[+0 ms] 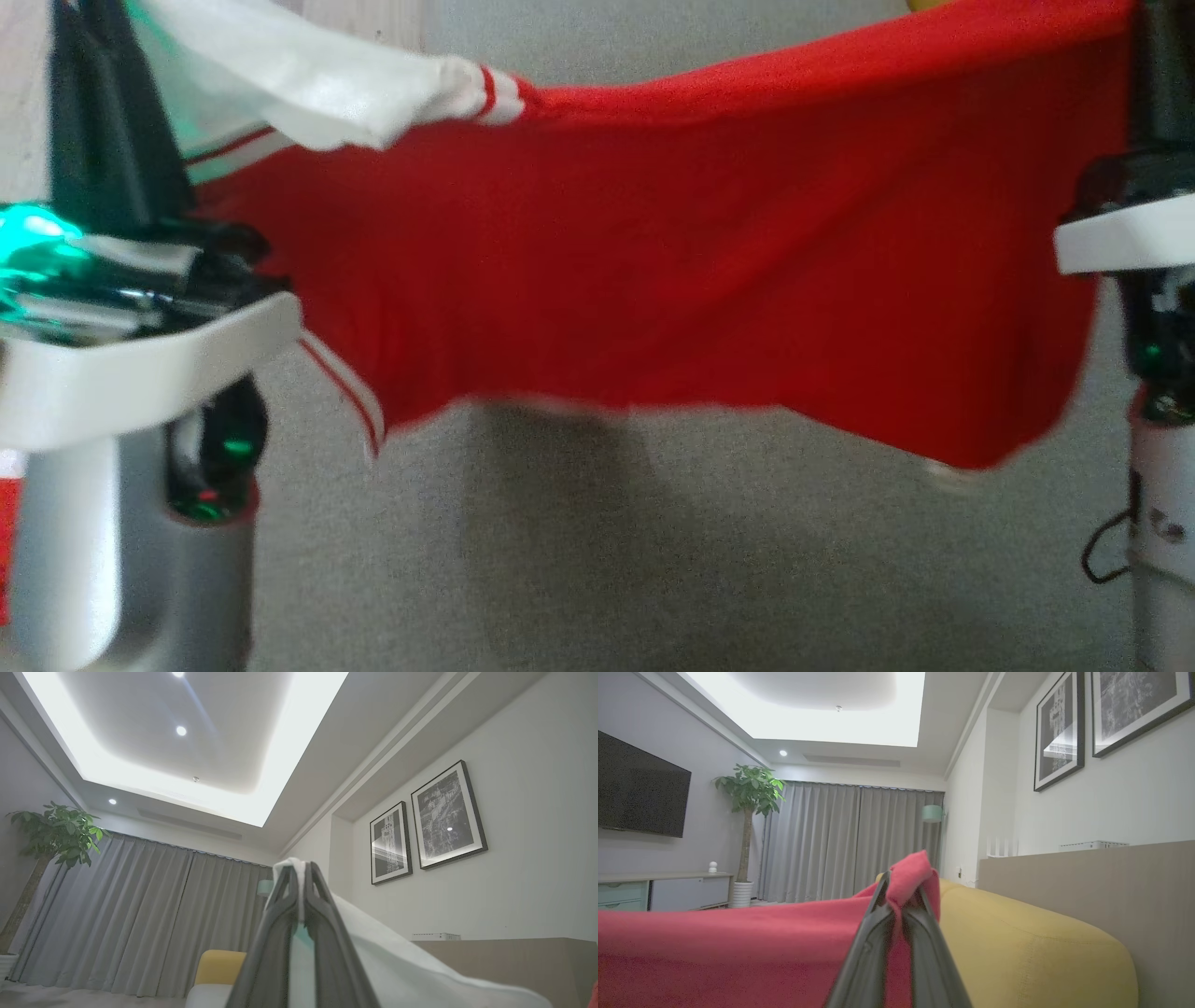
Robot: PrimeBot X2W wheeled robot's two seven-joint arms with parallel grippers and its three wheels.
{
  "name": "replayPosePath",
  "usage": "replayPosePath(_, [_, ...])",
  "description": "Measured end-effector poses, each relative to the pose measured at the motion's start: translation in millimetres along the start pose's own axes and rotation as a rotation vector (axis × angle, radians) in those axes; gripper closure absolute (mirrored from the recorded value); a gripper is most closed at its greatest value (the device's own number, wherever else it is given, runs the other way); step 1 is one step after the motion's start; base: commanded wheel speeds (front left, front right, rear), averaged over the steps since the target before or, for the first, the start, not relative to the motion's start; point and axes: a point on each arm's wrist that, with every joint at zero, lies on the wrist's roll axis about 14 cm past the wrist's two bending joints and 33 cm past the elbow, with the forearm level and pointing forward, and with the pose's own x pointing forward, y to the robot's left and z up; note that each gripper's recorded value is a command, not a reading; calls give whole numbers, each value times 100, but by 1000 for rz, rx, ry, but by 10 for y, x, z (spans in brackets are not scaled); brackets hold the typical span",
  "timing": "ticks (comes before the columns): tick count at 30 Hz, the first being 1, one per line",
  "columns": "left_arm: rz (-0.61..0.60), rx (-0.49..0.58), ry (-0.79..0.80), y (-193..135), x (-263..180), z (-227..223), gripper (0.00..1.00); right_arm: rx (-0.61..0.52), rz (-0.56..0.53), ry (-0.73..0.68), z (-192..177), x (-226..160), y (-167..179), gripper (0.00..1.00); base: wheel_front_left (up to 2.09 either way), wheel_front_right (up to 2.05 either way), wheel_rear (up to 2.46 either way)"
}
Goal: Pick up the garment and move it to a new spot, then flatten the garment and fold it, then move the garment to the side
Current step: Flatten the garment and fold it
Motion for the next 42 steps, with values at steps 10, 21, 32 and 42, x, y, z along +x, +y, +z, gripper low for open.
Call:
replayPosePath(10, [-42,47,159,293,589,-546,100,22,-19,151,-436,375,-79,100,0,0,0])
replayPosePath(21, [4,173,237,1030,1561,-1576,100,-16,-7,103,-1040,1787,-194,100,0,0,0])
replayPosePath(32, [-46,236,352,1139,1273,-2064,100,41,-14,224,-1969,1759,-85,100,0,0,0])
replayPosePath(42, [-69,130,786,1019,-544,-2965,100,85,16,773,-3274,245,51,100,0,0,0])
